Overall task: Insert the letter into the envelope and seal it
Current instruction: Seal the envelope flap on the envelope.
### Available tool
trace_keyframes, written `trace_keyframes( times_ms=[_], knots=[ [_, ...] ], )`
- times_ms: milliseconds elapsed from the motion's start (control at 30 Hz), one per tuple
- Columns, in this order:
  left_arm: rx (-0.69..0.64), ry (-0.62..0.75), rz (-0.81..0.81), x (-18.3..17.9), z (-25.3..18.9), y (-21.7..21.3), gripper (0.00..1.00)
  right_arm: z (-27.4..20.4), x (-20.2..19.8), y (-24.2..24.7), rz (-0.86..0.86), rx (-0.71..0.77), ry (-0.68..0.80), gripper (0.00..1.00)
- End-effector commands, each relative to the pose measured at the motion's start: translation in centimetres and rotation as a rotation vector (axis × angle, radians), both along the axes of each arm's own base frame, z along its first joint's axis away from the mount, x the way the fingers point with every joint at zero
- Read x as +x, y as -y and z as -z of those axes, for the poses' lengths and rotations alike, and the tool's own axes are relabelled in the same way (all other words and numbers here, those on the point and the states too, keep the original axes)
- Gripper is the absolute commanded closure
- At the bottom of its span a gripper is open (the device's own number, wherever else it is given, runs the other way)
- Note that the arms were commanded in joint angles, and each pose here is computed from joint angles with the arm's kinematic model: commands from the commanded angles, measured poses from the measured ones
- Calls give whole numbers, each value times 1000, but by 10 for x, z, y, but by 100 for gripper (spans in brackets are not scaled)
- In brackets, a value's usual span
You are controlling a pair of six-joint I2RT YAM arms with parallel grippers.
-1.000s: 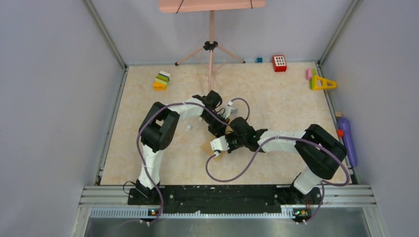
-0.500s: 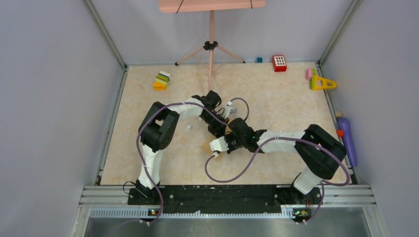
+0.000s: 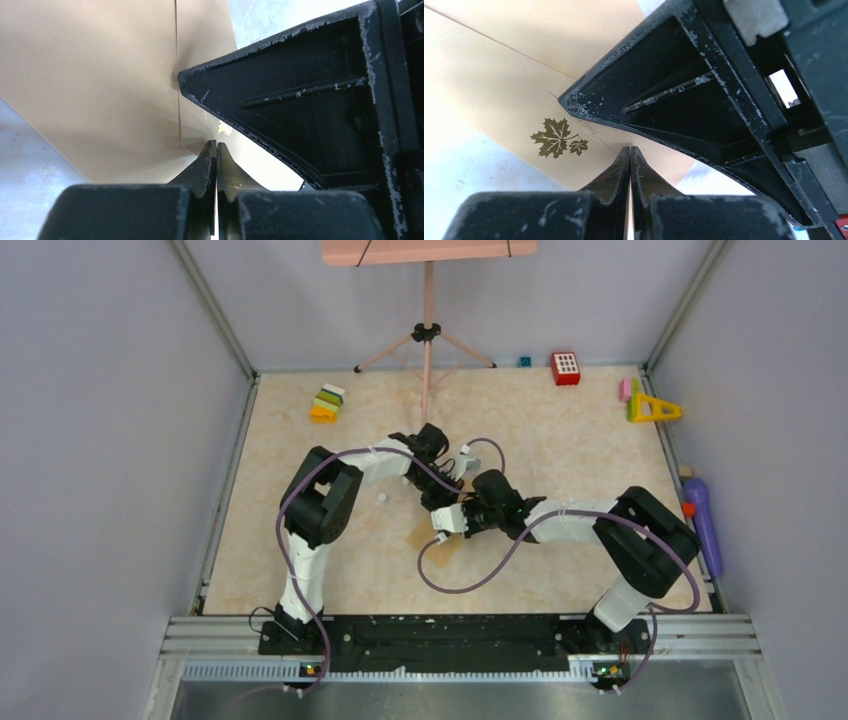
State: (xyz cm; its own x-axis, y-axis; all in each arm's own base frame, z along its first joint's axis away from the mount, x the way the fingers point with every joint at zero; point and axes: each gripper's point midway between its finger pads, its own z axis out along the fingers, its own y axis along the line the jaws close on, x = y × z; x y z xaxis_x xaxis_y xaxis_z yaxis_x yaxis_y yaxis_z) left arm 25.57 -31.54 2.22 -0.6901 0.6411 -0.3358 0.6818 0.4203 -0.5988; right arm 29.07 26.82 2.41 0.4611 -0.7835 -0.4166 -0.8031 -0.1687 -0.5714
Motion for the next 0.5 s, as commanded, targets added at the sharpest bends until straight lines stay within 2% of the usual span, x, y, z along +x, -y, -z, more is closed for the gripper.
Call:
trace_keyframes(
  times_ms=[0,467],
  knots=[
    [110,43,24,-6,26,-15,100,25,0,26,57,-80,-37,100],
    [108,43,24,-6,26,-14,100,17,12,40,98,-59,-20,100]
  ],
)
